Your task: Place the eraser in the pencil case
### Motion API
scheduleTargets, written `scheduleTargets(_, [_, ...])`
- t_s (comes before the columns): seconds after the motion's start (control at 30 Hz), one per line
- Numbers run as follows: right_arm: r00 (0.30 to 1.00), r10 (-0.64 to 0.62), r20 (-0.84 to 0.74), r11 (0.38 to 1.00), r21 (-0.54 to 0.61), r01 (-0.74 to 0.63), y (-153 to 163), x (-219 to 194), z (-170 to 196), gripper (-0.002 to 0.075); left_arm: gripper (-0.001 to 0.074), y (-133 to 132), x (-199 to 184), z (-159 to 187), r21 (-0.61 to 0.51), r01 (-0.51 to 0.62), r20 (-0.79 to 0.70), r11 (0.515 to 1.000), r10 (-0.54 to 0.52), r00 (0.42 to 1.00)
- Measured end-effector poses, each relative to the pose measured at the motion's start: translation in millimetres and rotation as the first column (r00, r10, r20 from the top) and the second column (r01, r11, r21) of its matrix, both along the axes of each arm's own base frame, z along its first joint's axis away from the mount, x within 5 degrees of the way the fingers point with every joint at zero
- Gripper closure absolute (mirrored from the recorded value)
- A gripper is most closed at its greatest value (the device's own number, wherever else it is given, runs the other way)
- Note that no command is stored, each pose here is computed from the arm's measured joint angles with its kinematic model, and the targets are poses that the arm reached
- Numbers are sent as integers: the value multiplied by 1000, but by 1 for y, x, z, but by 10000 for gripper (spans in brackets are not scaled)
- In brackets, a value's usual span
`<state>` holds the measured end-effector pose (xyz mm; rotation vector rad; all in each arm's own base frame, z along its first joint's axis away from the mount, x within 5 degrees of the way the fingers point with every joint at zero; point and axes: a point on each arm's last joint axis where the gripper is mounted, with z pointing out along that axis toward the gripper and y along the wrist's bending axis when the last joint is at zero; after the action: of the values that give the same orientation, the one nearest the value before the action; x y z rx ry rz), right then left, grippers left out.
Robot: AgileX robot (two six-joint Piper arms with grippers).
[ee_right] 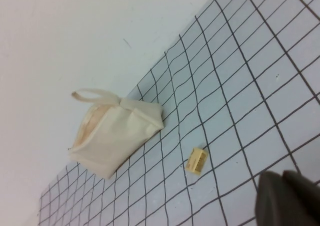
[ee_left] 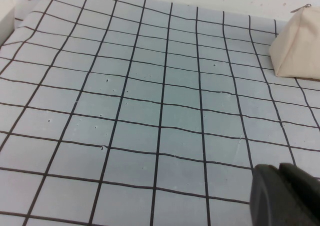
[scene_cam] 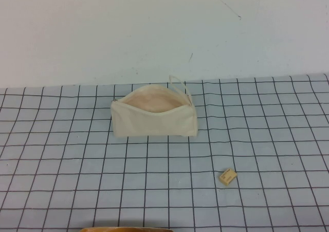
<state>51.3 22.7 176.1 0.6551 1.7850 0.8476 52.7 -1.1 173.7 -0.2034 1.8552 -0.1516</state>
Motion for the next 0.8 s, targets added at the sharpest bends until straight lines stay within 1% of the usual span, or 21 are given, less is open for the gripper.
scheduleTargets(0.1, [1000, 5, 5, 1000, -16, -5, 0, 0, 0, 727, 738, 0, 0, 0, 0, 0, 0, 1000, 0, 1000])
scheduleTargets(0.17, [1000, 15, 14, 999, -50, -14, 0, 0, 0, 727, 738, 0, 0, 0, 0, 0, 0, 1000, 0, 1000])
scheduleTargets(0.33, [993, 90, 72, 964, -256, -69, 1, 0, 1, 727, 738, 0, 0, 0, 0, 0, 0, 1000, 0, 1000])
scheduleTargets(0.43, [981, 163, 107, 918, -380, -111, 4, -2, 9, 727, 738, 0, 0, 0, 0, 0, 0, 1000, 0, 1000])
scheduleTargets(0.5, [962, 230, 146, 863, -488, -133, 7, -5, 26, 727, 738, 0, 0, 0, 0, 0, 0, 1000, 0, 1000])
scheduleTargets(0.57, [941, 301, 153, 791, -591, -157, 9, -7, 46, 727, 738, 0, 0, 0, 0, 0, 0, 1000, 0, 1000])
scheduleTargets(0.63, [924, 364, 117, 712, -675, -195, 11, -7, 67, 727, 738, 0, 0, 0, 0, 0, 0, 1000, 0, 1000])
scheduleTargets(0.7, [905, 423, 44, 611, -752, -249, 13, -5, 90, 727, 738, 0, 0, 0, 0, 0, 0, 1000, 0, 1000])
scheduleTargets(0.8, [883, 461, -87, 467, -823, -325, 11, 3, 122, 727, 738, 0, 0, 0, 0, 0, 0, 1000, 0, 1000])
